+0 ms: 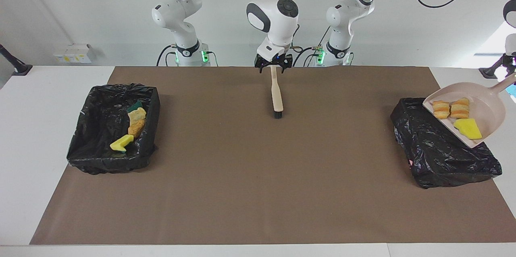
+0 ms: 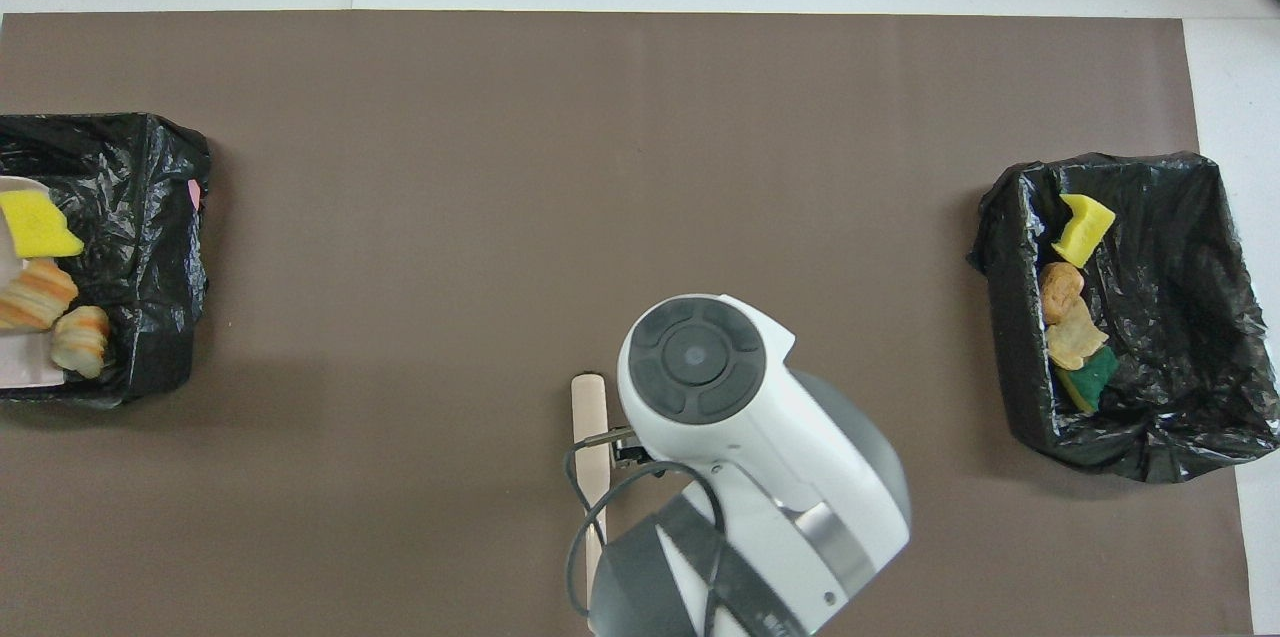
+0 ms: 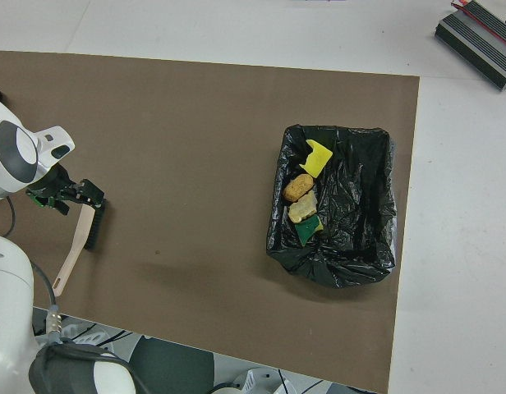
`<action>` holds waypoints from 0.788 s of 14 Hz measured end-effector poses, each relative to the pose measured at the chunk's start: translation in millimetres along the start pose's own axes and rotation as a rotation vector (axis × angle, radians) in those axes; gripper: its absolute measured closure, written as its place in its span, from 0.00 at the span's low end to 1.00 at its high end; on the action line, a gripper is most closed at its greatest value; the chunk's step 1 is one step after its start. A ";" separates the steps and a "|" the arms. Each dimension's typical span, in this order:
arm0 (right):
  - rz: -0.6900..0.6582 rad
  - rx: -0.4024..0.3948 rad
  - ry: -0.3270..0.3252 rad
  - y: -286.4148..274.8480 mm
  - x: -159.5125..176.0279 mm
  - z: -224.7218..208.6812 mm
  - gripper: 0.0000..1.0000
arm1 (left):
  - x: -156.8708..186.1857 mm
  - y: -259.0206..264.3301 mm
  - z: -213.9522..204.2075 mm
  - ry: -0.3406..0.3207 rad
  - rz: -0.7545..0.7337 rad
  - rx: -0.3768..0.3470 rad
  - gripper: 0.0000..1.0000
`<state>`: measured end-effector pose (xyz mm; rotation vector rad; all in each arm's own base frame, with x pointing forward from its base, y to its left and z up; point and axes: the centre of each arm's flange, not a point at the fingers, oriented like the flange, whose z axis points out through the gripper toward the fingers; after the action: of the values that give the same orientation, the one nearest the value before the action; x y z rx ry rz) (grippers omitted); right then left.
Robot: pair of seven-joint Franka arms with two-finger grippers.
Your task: Sweep and dump trash in bin
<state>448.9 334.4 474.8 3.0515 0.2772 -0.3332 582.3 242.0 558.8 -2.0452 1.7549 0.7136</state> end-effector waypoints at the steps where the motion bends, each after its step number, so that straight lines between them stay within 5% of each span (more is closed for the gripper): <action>1: -0.022 0.007 0.003 21.4 7.8 -9.7 0.00 | -0.9 -0.2 -0.9 -0.024 0.006 0.000 0.68; 6: -0.085 0.047 0.066 121.2 40.2 -54.6 0.00 | 17.7 -8.6 -35.4 -0.214 0.085 0.036 0.68; 9: -0.104 0.049 0.082 185.1 50.6 -63.7 0.00 | 0.0 -9.1 -67.5 -0.232 0.044 0.094 0.68; 11: -0.076 0.006 0.101 217.7 54.1 -71.3 0.00 | -6.9 -7.4 -83.7 -0.157 0.002 0.128 0.68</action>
<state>555.8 135.5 541.0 3.0740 0.3997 -0.1842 601.0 201.4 630.3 -1.8513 1.6694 0.7221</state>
